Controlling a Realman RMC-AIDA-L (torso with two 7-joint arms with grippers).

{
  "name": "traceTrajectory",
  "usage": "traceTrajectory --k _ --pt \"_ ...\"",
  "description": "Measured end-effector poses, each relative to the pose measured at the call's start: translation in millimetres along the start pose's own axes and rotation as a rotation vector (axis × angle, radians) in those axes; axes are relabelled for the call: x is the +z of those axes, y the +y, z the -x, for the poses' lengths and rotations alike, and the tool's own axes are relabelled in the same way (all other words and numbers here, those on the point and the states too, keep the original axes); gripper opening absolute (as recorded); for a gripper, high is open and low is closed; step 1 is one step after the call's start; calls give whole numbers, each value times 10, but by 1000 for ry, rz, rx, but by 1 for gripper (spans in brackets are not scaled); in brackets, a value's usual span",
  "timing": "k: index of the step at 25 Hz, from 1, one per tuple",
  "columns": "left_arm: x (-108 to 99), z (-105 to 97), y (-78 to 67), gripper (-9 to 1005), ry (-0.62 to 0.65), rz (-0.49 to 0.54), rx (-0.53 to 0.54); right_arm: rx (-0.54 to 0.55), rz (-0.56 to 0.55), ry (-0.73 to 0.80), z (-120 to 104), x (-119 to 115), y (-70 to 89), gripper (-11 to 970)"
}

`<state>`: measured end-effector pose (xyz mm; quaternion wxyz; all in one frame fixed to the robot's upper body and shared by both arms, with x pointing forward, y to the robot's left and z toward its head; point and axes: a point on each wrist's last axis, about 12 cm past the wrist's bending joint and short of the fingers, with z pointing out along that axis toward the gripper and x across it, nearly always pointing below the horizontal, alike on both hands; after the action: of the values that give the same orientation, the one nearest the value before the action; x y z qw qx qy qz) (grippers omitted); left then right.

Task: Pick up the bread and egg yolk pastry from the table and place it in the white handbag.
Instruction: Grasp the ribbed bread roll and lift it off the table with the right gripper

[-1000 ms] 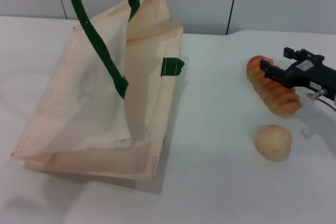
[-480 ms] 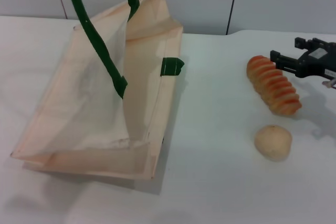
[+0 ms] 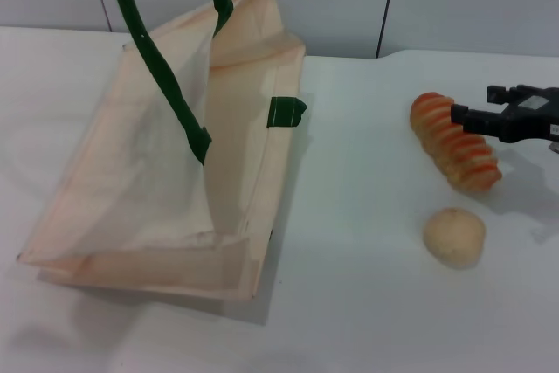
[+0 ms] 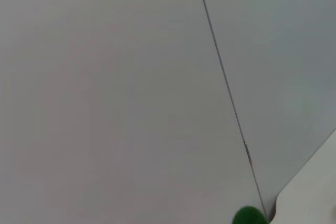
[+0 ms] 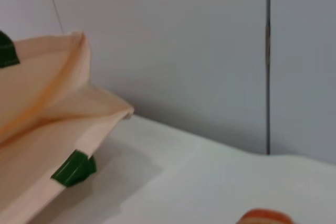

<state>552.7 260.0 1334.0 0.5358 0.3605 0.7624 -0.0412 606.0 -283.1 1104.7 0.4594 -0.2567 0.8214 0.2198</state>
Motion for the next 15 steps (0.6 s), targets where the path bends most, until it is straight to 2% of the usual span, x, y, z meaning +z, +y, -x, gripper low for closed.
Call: traceTrajectory --k 6,15 --pt "1 2 1 113 1 1 17 10 24 98 6 3 -27 780" --pt "11 8 -8 113 1 -3 24 -14 -33 165 90 54 -101 780"
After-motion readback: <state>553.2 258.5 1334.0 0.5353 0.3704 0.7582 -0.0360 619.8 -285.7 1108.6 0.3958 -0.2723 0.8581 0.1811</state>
